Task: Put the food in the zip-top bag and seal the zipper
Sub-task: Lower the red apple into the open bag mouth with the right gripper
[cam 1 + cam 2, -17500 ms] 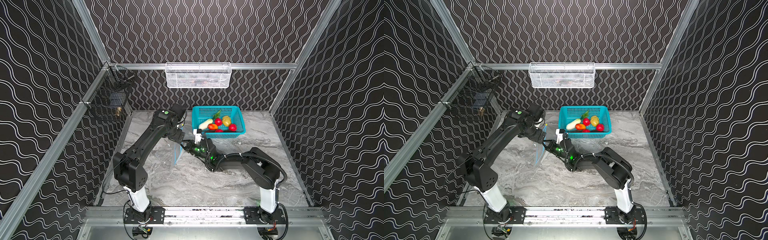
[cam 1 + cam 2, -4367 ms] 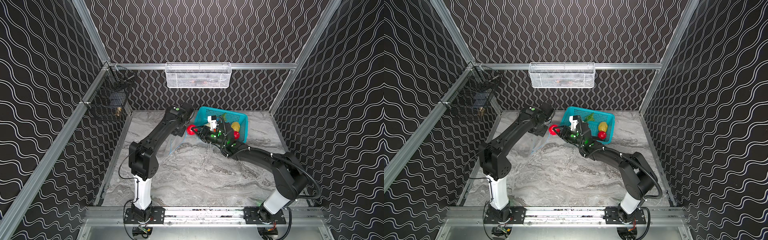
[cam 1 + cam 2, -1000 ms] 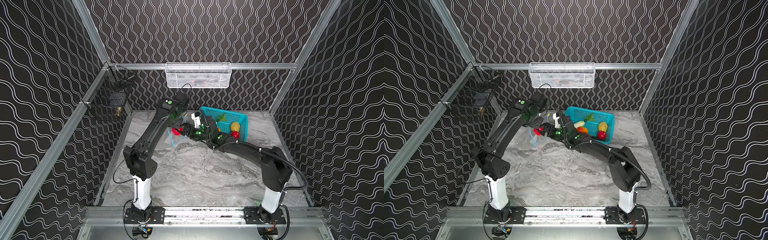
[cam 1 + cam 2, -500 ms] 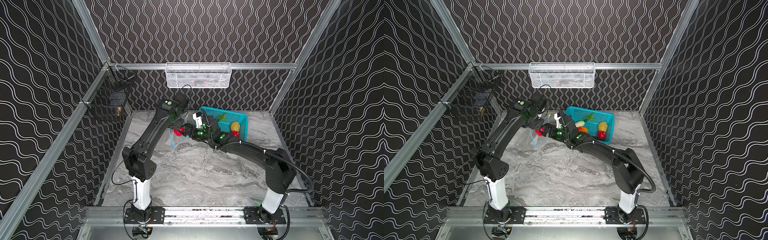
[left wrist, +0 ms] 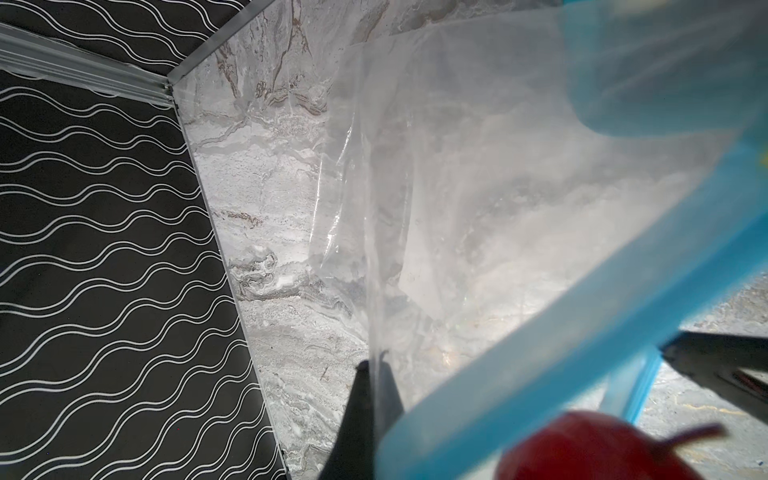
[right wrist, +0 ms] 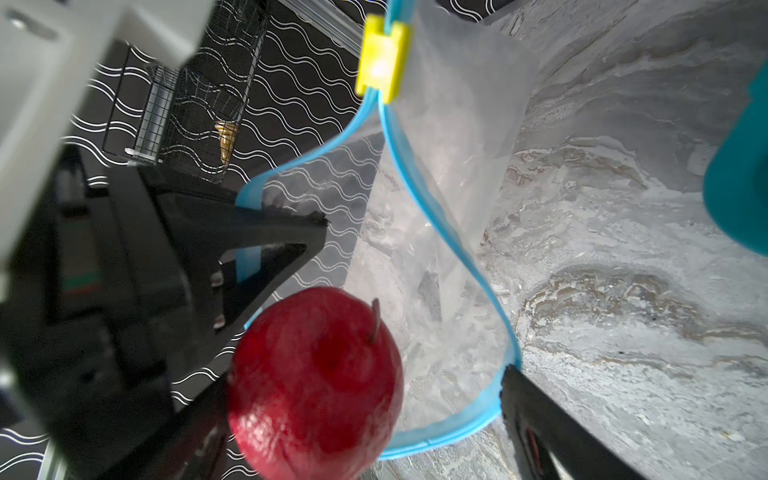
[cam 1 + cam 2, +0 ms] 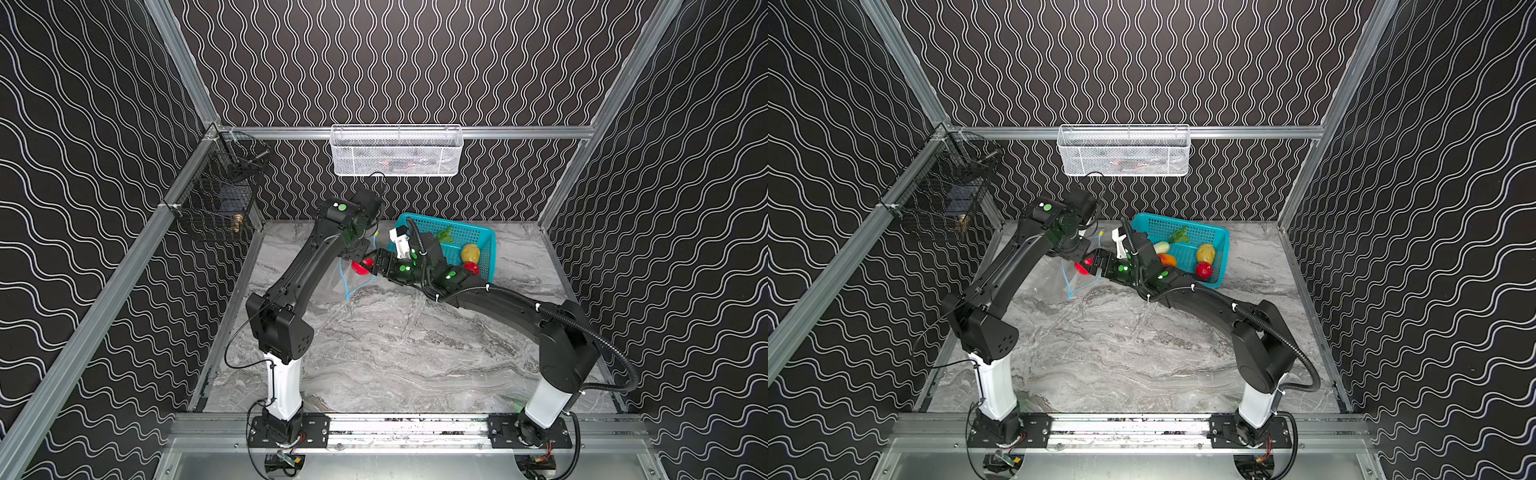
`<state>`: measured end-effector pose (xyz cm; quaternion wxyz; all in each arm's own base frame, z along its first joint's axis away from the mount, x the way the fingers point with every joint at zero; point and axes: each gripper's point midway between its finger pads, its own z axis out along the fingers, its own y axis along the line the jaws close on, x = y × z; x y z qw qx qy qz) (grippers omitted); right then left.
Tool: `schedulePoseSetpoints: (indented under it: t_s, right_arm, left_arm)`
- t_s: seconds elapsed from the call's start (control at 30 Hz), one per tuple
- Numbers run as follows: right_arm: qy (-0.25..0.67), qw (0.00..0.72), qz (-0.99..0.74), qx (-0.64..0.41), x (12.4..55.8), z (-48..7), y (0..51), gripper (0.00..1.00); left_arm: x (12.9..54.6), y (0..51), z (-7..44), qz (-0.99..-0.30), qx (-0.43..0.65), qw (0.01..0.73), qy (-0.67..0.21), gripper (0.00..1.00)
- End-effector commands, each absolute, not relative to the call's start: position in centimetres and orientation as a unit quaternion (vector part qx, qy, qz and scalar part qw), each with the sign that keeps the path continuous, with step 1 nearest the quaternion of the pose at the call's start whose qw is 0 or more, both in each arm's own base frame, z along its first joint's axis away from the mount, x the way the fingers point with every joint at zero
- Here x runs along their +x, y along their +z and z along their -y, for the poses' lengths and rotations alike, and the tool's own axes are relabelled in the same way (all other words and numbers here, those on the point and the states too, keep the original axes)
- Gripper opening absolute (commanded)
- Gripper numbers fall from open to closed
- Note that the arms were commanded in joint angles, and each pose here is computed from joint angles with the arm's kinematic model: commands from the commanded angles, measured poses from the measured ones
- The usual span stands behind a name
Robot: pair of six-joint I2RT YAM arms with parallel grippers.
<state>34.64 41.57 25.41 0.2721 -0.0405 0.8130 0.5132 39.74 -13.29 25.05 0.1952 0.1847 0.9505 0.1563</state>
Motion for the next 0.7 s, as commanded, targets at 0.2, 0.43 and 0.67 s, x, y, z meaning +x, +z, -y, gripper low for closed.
schedulePoseSetpoints:
  t_s: [0.2,0.43,0.67]
  right_arm:
    - [0.598,0.318,-0.730,-0.087,33.17,-42.45,31.71,0.99]
    - [0.595,0.329,-0.727,-0.097,32.82,-42.04,32.01,0.99]
    - [0.605,0.336,-0.715,-0.101,32.86,-42.27,31.49,0.99]
  left_arm:
    - [39.42,24.17,14.34,-0.953,0.197,0.184,0.136,0.00]
    - [39.37,24.29,14.54,-0.953,0.200,0.185,0.130,0.00]
    - [38.99,24.46,15.16,-0.955,0.205,0.182,0.110,0.00]
